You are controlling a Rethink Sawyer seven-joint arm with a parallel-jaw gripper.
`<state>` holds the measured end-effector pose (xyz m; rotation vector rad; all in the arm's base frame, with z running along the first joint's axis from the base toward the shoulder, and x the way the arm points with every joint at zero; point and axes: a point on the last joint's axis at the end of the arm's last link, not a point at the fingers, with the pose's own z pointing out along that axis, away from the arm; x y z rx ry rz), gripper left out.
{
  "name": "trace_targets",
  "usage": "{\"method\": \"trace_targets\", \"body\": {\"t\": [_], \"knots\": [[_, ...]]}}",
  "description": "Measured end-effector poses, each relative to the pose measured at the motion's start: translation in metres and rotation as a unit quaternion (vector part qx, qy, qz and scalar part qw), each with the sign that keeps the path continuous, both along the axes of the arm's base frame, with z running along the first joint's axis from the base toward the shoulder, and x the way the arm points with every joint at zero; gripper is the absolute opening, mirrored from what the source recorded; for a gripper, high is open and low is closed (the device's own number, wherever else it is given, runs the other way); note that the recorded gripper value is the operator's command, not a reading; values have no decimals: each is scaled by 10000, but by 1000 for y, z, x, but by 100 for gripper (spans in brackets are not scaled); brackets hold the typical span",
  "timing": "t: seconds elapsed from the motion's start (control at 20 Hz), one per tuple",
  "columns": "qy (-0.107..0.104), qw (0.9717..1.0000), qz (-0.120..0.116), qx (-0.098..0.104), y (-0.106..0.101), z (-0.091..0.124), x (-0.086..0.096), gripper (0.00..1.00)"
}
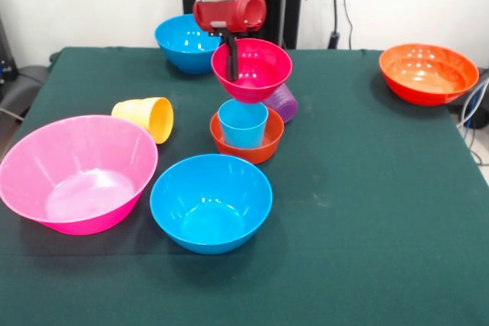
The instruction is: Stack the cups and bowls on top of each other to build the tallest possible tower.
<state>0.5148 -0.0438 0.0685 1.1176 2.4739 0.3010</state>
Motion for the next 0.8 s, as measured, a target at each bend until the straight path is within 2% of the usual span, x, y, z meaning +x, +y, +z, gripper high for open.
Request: {"method": "trace_targets", "body": {"t": [0.25, 0.8], "knots": [[-15, 10000, 26, -47, 3, -3, -3, 0], [-212, 9995, 131, -179, 15, -16, -14, 0]]}}
